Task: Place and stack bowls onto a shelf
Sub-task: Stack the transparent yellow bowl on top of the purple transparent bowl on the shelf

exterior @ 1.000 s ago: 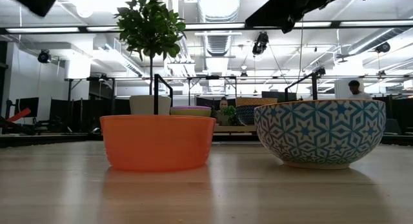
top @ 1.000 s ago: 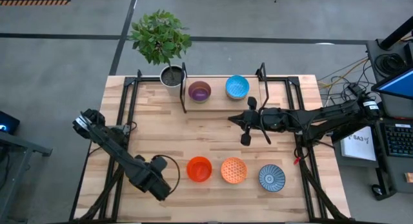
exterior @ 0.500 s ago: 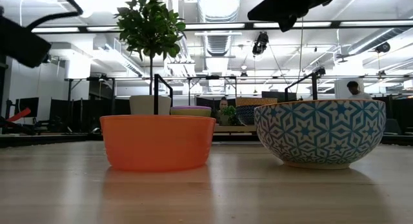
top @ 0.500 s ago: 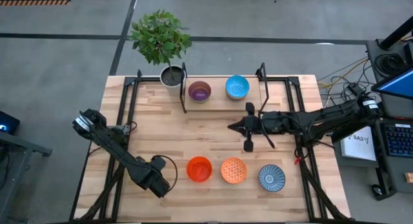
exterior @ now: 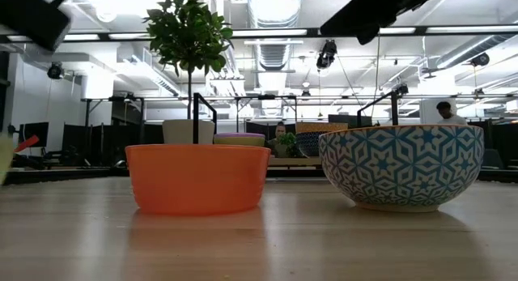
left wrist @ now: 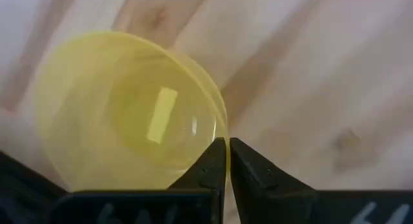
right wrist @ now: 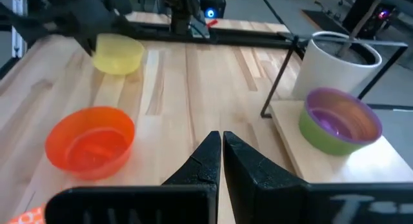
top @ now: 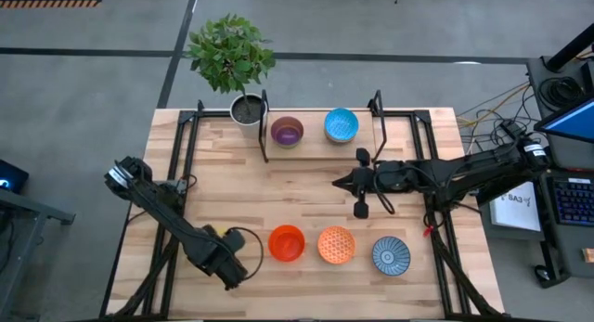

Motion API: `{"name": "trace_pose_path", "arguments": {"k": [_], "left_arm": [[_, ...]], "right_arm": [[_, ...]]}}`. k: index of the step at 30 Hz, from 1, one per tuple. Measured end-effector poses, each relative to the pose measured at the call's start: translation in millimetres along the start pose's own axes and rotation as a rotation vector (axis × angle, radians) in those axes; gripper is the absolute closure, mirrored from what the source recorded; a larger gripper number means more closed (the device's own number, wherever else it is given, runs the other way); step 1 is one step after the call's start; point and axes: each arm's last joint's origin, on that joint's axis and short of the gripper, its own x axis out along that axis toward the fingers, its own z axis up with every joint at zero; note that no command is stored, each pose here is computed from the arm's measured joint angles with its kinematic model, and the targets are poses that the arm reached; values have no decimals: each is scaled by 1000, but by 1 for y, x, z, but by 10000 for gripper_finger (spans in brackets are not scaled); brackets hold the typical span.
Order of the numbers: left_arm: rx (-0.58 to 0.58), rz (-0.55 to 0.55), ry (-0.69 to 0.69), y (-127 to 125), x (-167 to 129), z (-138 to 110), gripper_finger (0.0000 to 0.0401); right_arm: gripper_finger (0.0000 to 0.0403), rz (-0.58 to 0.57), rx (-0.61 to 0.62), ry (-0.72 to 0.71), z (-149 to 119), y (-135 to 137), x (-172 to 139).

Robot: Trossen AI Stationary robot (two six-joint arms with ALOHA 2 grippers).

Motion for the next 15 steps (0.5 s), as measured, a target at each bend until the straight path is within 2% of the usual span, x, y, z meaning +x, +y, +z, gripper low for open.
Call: {"name": "trace_pose_path", "arguments": {"k": [3, 6, 11, 15], "left_arm": [[152, -30, -56, -9, -26, 8, 400], [313, -35, -191, -16, -51, 20, 401], [568, 53, -469, -18, -88, 56, 401], [729, 145, -574, -9, -109, 97, 401]], "right_arm": [[394, 3, -5, 15, -1, 0, -3], [394, 3, -8, 20, -1, -1, -6], [394, 4, -29, 45, -3, -1, -10], [394, 5, -36, 97, -8, -2, -11]]}}
